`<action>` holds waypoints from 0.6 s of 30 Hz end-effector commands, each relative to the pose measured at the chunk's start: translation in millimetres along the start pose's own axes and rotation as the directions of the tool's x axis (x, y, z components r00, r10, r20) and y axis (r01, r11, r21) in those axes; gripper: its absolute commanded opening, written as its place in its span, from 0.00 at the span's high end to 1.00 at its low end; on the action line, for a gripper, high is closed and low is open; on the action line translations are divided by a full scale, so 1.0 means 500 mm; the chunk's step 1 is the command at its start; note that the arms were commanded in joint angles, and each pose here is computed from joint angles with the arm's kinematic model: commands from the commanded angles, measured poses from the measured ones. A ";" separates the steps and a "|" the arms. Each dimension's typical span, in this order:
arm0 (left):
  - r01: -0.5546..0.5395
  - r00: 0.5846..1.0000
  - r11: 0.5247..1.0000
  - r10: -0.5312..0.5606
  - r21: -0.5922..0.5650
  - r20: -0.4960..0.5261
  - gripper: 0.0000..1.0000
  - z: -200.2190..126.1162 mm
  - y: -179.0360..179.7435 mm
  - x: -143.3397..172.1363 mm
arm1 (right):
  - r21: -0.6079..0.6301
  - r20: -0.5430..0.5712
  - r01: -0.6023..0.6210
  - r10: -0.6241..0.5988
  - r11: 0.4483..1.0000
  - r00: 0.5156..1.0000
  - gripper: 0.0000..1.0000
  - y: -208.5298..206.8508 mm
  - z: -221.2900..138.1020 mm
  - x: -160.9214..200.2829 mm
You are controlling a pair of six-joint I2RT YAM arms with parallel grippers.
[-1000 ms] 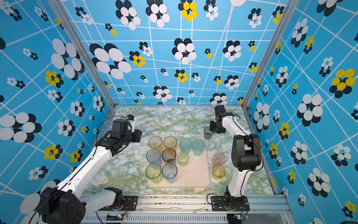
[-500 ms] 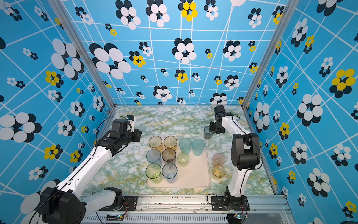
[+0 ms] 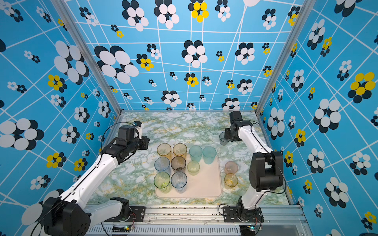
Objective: Place the glasses into the tray
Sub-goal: Pick up the glass from the top-right of the table.
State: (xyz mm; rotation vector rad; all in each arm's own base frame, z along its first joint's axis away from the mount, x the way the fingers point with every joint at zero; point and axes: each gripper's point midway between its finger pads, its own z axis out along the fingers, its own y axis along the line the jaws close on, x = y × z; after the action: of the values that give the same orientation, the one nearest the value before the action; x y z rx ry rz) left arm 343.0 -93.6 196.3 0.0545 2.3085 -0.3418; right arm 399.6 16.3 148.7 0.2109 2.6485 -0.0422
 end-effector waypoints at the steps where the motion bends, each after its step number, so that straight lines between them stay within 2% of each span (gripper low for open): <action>1: -0.006 1.000 1.000 0.005 -0.015 -0.013 0.83 0.003 0.010 0.010 | 0.046 0.059 0.014 -0.016 0.999 0.998 0.96 -0.029 -0.070 0.010; 6: -0.001 1.000 1.000 0.001 -0.011 -0.012 0.83 0.005 0.009 0.011 | 0.026 0.141 0.014 -0.018 1.000 0.990 0.95 -0.049 -0.177 0.054; 11: -0.001 1.000 1.000 0.001 -0.009 -0.004 0.83 0.002 0.007 0.006 | -0.115 0.199 0.057 -0.034 0.992 0.979 0.95 -0.025 -0.261 0.122; 14: -0.003 1.000 1.000 0.003 -0.004 0.000 0.83 0.001 0.003 -0.001 | -0.164 0.184 0.069 -0.038 0.984 0.982 0.95 -0.016 -0.293 0.170; 18: -0.006 1.000 1.000 0.006 0.002 0.009 0.83 0.000 -0.003 -0.012 | -0.214 0.171 0.189 -0.153 0.958 0.973 0.95 0.028 -0.331 0.229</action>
State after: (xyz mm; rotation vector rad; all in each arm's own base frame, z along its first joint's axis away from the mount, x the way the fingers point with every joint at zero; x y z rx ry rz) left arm 342.9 -93.7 196.3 0.0551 2.3086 -0.3424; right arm 251.9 40.9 255.0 0.0192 2.3958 0.1355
